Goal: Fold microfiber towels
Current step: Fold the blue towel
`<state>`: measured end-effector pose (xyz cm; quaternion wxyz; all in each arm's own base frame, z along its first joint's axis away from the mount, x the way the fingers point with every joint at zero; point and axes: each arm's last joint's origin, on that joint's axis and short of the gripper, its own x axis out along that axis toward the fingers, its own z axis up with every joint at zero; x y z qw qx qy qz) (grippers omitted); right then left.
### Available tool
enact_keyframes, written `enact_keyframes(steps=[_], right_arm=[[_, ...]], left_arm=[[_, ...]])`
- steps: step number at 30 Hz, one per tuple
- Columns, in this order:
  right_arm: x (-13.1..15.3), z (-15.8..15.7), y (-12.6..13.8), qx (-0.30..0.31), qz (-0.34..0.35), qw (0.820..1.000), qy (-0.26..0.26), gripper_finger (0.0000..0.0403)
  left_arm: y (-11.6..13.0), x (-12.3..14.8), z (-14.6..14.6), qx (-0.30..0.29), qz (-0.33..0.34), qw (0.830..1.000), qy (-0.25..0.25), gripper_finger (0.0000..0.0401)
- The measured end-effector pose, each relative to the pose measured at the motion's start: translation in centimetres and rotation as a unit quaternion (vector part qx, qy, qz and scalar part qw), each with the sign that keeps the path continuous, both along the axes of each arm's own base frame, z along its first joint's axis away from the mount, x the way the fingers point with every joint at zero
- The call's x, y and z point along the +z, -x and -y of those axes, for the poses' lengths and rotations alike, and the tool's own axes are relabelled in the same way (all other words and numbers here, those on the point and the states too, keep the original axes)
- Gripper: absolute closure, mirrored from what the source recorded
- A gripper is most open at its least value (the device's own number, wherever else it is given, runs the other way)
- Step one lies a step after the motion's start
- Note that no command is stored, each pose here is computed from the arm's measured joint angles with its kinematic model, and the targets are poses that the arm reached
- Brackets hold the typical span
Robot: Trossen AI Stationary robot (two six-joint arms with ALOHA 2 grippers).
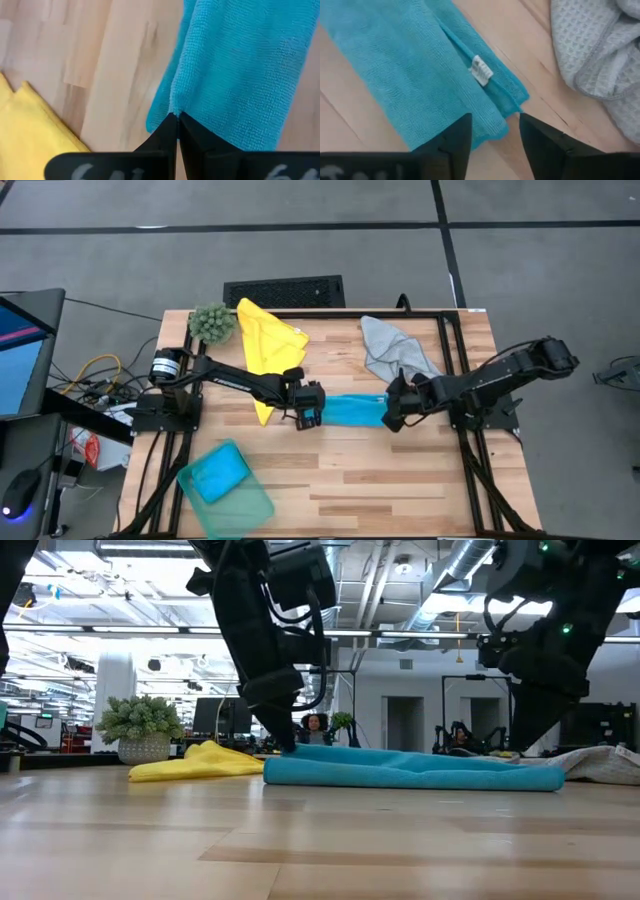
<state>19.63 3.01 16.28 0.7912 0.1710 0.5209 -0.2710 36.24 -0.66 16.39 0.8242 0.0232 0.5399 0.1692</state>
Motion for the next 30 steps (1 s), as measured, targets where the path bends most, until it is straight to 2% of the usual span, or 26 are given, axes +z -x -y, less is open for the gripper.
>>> enact_keyframes(steps=[7, 13, 18, 21, 30], right_arm=[[1.5, -1.6, 0.6, 0.064, 0.048, 0.997, 0.007, 0.0188], [2.3, -1.8, 2.1, 0.044, 0.048, 0.997, 0.027, 0.0193], [2.6, -1.8, 2.2, 0.042, 0.058, 0.997, 0.025, 0.0195], [2.6, -1.8, 2.2, 0.051, 0.056, 0.997, 0.028, 0.0194], [2.7, -1.8, 1.8, 0.066, 0.066, 0.995, 0.032, 0.0202]], left_arm=[[0.2, 0.0, 0.0, 0.015, -0.006, 1.000, 0.009, 0.0401], [0.3, 0.7, 0.0, 0.055, -0.012, 0.998, 0.000, 0.0401], [0.2, 1.3, 0.8, 0.054, -0.006, 0.999, -0.002, 0.0401], [0.3, 2.0, 1.3, 0.057, -0.003, 0.998, -0.023, 0.0401], [1.4, 2.0, 1.2, 0.097, -0.034, 0.994, -0.045, 0.0401]])
